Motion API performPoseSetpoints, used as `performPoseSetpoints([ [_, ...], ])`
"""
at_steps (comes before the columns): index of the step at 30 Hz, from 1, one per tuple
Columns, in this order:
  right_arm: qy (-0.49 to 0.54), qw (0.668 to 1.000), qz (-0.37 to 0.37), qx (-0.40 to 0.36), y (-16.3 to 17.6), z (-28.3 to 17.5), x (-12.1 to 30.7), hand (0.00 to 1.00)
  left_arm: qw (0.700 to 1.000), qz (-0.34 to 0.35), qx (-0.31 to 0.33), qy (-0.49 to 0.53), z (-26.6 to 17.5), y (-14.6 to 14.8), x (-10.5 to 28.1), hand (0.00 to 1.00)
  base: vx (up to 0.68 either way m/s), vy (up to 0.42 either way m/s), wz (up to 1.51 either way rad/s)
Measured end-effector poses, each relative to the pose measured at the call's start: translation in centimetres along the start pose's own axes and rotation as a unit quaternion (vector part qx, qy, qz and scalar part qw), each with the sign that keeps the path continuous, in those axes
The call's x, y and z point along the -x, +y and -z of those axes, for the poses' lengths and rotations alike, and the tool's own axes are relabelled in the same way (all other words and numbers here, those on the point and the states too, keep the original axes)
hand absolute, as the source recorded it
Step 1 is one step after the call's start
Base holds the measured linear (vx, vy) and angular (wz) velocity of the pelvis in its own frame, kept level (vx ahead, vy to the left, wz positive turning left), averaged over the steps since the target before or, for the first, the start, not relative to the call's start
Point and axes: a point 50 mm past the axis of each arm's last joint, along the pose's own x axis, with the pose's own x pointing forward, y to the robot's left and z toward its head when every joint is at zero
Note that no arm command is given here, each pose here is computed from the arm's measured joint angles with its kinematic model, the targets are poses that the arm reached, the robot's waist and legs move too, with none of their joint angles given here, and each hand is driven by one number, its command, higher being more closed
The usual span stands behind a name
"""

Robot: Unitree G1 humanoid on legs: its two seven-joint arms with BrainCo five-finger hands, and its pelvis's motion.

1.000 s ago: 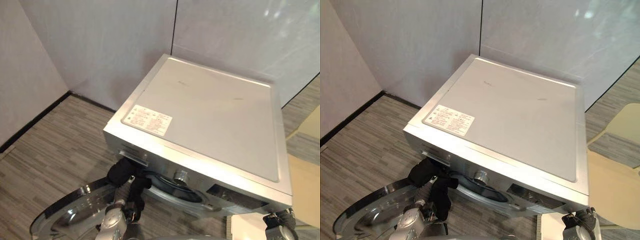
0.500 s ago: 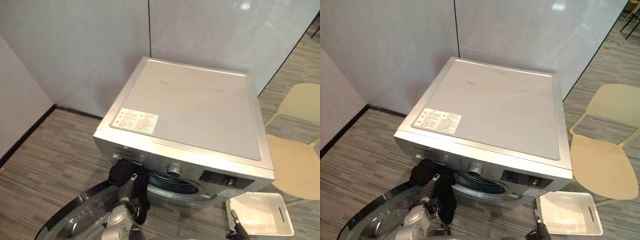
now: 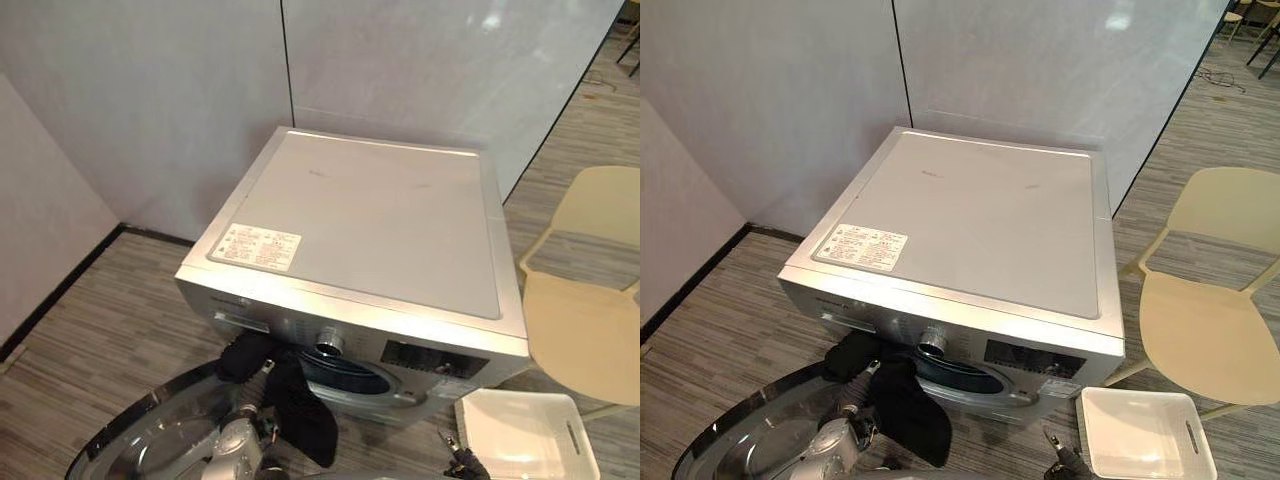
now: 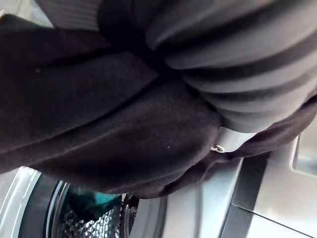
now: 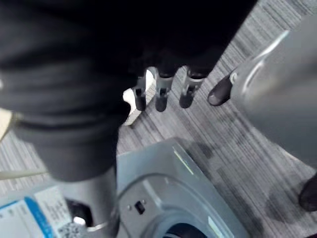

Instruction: Pick up the laundry basket with both hands and put the clothes into the washing machine.

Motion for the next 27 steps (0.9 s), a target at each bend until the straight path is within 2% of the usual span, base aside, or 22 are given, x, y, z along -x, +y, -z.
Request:
performPoseSetpoints([
  [13, 0.01, 0.999, -0.002, 0.032, -0.7, 0.7, 0.3, 0.0, 1.0, 0.01, 0.013, -0.009, 0.2, -0.4, 1.4, 1.0, -0.05, 0.015, 0.03],
  [21, 0.03, 0.999, 0.035, -0.005, -2.4, 1.3, 0.1, 0.0, 0.996, 0.072, -0.051, 0.003, -0.1, -2.1, 0.3, 1.0, 0.07, -0.026, 0.11],
  [27, 0.039, 0.998, 0.055, 0.006, -3.7, 0.5, -0.3, 0.0, 0.99, 0.105, -0.09, 0.033, 1.1, -2.8, -0.1, 1.0, 0.01, -0.016, -0.01],
])
